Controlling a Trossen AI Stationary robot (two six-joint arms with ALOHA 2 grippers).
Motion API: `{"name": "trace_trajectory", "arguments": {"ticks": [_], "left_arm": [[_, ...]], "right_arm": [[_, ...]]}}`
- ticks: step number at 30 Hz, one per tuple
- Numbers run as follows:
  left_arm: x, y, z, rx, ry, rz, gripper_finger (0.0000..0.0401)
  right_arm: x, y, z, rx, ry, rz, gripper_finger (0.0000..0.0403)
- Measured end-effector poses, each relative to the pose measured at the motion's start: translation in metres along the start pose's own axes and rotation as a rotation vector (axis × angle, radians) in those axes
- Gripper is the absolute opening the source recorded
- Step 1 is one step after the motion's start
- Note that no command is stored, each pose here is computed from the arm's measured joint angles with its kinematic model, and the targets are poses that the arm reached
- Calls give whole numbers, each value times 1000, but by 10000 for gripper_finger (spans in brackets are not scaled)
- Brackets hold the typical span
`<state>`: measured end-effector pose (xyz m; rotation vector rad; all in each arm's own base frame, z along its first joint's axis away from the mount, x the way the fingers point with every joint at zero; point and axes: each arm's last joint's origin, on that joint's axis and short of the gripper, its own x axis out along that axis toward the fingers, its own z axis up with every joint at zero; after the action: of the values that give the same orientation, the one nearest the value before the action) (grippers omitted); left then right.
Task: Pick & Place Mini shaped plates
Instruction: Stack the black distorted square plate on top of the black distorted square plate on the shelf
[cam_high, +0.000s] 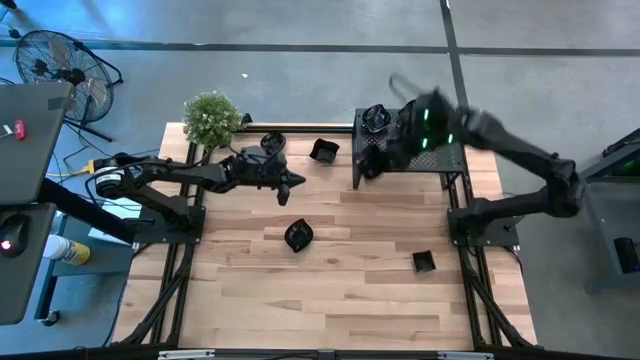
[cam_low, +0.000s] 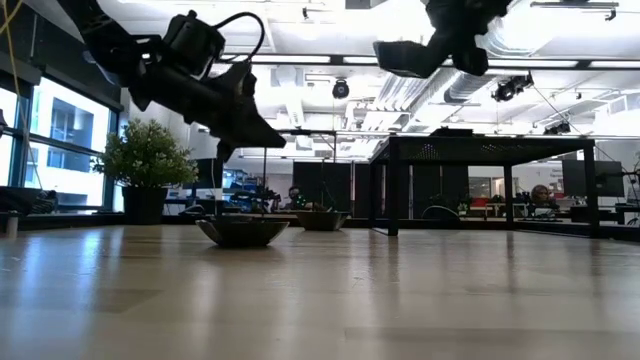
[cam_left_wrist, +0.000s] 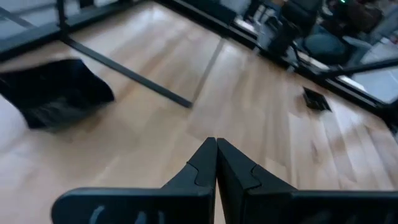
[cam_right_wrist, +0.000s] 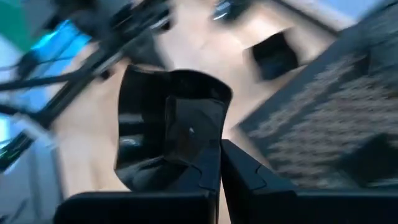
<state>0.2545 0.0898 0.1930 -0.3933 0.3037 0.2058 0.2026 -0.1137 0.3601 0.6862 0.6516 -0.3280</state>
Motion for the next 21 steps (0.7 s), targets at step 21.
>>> {"name": "trace_trajectory", "arguments": {"ticks": [21], "left_arm": [[1, 0, 10, 13, -50, 71, 1]], "right_arm": [[-57, -155, 116, -54, 169, -403, 1]]}}
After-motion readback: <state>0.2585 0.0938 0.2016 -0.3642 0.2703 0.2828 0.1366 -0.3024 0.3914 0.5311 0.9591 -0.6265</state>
